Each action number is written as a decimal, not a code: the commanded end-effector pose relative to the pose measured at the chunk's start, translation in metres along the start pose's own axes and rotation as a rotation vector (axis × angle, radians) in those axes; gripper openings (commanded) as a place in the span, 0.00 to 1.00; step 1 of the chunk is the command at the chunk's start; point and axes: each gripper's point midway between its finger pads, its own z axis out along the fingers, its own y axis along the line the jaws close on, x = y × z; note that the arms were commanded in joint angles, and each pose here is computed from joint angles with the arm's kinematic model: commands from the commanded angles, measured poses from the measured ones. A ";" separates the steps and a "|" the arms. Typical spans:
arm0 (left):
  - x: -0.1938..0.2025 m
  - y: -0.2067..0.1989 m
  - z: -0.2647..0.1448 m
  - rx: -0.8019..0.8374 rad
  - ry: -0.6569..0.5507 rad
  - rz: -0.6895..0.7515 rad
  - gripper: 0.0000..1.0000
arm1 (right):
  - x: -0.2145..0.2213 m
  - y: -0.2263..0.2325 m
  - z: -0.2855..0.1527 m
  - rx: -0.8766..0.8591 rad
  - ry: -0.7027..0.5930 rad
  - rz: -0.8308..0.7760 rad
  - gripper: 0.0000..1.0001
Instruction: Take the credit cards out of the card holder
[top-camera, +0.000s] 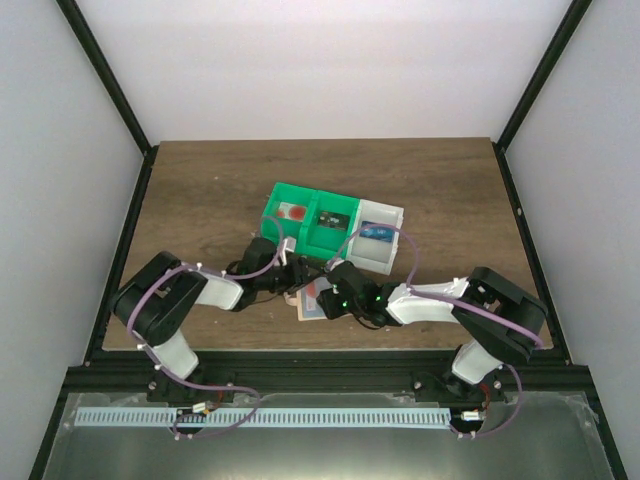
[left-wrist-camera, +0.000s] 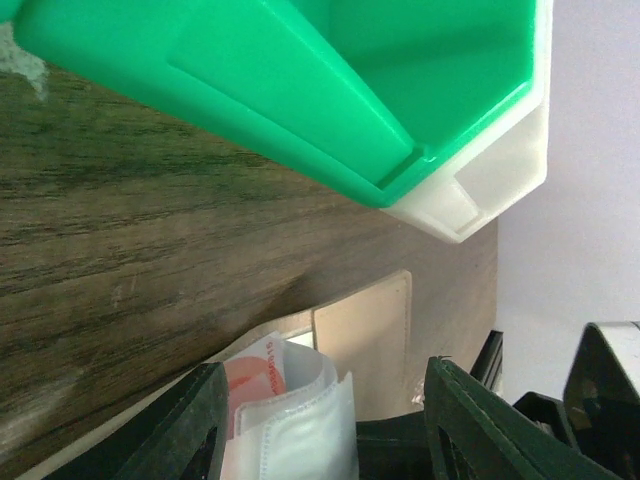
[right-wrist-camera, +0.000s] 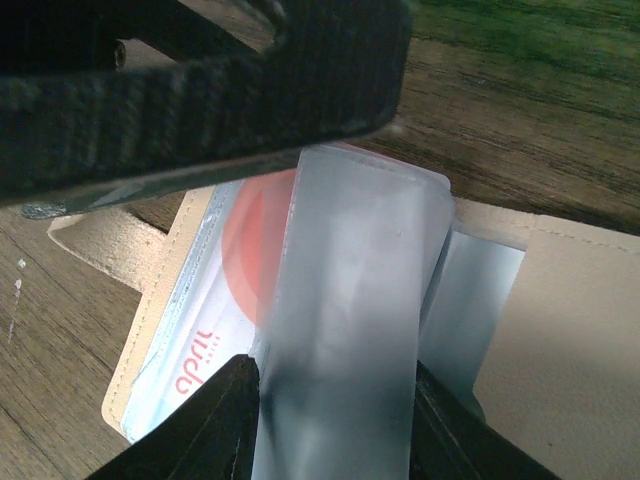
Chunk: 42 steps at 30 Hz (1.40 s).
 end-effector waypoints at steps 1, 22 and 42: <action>-0.002 -0.005 0.006 0.027 -0.003 0.009 0.56 | 0.000 -0.001 -0.002 -0.001 -0.005 0.004 0.38; 0.023 -0.037 -0.012 0.180 0.050 -0.085 0.56 | -0.030 0.001 -0.035 0.011 -0.124 0.010 0.68; 0.030 -0.057 0.023 0.162 0.101 -0.036 0.57 | -0.043 0.021 -0.098 -0.120 -0.238 0.002 0.15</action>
